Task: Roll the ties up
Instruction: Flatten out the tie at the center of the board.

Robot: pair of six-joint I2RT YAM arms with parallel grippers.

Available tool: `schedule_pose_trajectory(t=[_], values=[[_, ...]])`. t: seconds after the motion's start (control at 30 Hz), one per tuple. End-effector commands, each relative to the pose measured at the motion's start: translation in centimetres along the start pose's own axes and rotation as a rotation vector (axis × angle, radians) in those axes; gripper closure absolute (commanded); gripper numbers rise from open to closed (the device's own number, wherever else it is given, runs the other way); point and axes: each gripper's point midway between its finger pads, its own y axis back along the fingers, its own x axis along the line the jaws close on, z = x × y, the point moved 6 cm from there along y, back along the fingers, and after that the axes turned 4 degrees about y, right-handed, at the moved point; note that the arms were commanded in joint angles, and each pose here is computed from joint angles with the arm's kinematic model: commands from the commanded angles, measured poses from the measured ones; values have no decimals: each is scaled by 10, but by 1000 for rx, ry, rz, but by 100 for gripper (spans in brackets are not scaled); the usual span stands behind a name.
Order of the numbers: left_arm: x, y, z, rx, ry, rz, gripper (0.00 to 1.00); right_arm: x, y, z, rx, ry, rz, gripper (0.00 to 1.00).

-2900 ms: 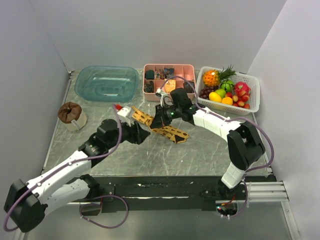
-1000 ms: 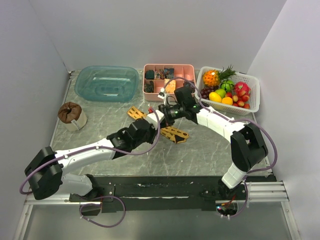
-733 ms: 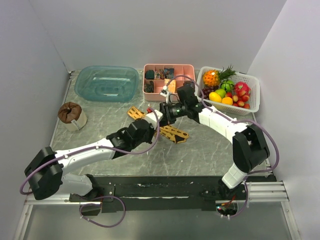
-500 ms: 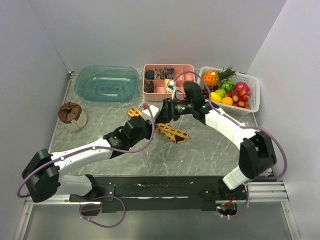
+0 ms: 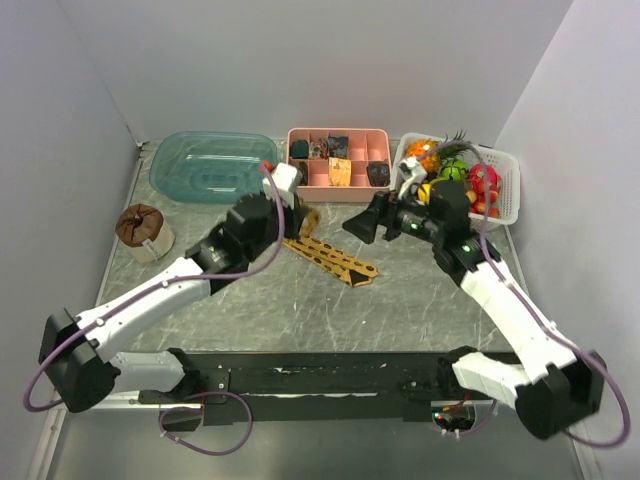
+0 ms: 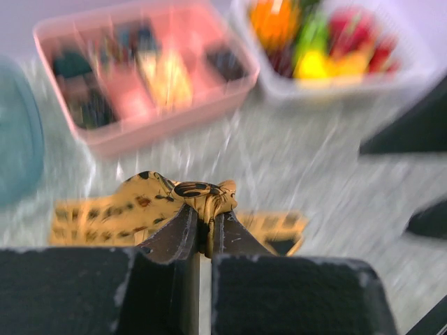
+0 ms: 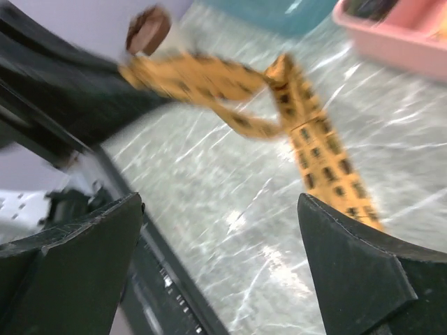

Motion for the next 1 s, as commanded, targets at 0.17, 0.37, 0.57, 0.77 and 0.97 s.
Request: schedule_pose_trajectory(t=[0.17, 0.37, 0.57, 0.77, 0.97], values=[[-30, 5, 109, -182, 71, -66, 99, -13, 38, 2, -110, 81, -235, 1], [-33, 1, 132, -206, 68, -51, 99, -23, 33, -19, -65, 62, -246, 1], [-40, 0, 139, -212, 80, -89, 99, -28, 36, -28, -65, 57, -275, 1], [-49, -5, 149, -220, 105, -133, 99, -26, 47, -26, -86, 66, -315, 1], [-92, -15, 168, -233, 149, -336, 99, -16, 84, -9, -211, 67, -442, 1]])
